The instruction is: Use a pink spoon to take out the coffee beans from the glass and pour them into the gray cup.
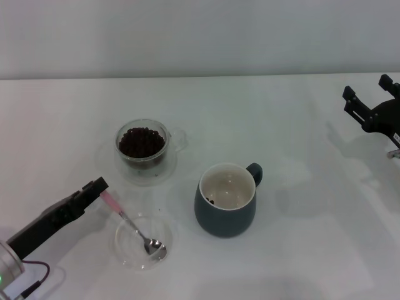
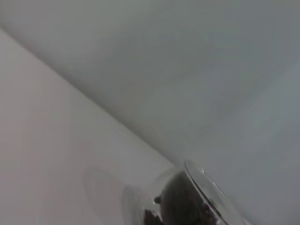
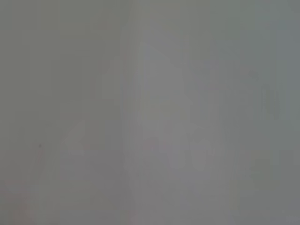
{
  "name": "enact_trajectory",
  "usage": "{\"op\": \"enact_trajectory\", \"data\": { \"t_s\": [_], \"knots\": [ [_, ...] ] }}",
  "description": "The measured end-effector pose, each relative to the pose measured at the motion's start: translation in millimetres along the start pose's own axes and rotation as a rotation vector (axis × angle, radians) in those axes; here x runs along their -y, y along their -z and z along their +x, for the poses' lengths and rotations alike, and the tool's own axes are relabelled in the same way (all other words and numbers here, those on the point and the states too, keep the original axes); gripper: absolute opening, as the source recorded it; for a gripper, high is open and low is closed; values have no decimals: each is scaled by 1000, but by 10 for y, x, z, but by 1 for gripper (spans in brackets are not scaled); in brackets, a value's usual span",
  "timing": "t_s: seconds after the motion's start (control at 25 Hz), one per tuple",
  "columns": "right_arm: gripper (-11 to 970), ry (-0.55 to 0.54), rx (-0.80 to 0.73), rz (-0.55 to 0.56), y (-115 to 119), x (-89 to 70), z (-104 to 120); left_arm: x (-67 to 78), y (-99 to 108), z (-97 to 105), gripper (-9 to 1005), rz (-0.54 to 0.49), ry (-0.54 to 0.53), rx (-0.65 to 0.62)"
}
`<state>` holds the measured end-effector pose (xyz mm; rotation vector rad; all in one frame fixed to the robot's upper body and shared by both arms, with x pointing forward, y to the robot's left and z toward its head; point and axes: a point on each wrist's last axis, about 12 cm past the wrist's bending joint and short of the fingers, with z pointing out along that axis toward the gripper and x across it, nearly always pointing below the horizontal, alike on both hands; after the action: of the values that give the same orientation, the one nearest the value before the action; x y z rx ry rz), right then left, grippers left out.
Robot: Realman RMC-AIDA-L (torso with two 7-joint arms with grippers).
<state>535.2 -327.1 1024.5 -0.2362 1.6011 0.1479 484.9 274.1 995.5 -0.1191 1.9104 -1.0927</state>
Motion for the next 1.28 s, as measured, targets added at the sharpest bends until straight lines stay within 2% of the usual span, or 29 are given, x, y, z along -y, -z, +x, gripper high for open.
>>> {"op": "enact_trajectory", "data": {
  "t_s": [0.04,0.28,0.52,0.6,0.64,0.92,1.28],
  "knots": [
    [828,0,0,0,-1,0,-1,-10,9,-4,146,-8,-17,11],
    [828,-1,-2,4,15,8,8,-116,150,-33,392,-96,-124,108],
    [828,-24,11,49,45,52,9,-278,416,-116,651,-276,-318,273],
    [828,-28,13,57,53,57,11,-318,513,-139,754,-348,-419,321],
    [828,-30,14,62,54,60,11,-339,566,-150,753,-398,-489,347],
    [828,6,27,138,89,23,47,-372,651,-106,746,-524,-661,364],
    [828,7,63,163,99,-14,23,-391,677,-37,742,-561,-648,354]
  ]
}}
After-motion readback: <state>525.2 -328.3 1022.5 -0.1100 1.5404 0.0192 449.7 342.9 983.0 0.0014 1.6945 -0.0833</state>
